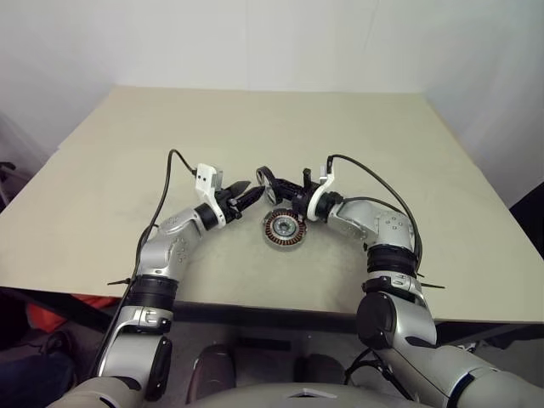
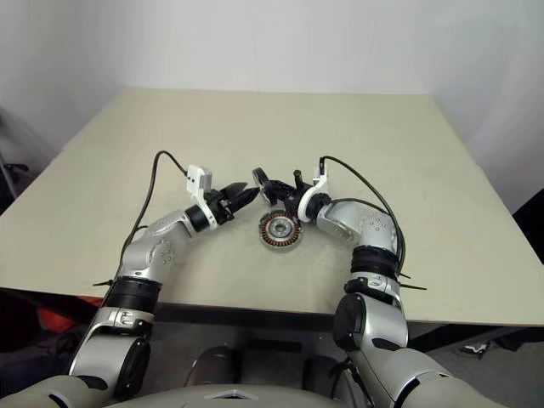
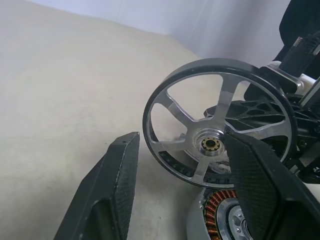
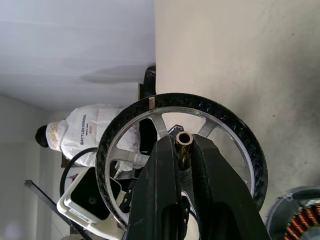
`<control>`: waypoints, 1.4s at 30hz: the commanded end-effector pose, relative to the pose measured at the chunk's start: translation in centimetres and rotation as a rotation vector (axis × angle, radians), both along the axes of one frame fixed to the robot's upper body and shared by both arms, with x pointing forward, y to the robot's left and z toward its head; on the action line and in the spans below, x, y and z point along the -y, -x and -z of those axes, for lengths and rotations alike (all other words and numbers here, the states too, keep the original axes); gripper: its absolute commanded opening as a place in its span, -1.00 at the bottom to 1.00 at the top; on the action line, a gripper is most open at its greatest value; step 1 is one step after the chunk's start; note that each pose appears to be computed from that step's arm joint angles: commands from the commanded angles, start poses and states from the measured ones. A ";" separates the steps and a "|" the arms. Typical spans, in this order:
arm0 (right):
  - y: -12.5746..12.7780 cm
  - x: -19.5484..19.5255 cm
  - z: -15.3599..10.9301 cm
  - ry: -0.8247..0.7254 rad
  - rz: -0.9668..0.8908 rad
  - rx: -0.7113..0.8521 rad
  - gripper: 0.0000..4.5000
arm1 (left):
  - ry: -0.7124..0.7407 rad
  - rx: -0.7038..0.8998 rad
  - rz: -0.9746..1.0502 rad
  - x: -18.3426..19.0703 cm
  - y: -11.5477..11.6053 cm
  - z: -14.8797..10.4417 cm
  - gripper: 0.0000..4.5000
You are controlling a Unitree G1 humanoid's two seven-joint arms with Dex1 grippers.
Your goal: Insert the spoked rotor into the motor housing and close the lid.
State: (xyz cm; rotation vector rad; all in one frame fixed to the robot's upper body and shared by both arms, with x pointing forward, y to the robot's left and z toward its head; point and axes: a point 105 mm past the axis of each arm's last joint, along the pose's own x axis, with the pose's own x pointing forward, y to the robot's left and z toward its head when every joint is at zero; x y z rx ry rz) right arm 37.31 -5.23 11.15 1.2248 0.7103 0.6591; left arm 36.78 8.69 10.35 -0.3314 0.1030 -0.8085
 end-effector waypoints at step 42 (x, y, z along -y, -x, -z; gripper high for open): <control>-0.1 -1.2 -1.4 0.003 -0.019 0.084 -1.00 | 0.041 0.017 -0.020 -0.6 -0.3 -0.7 0.09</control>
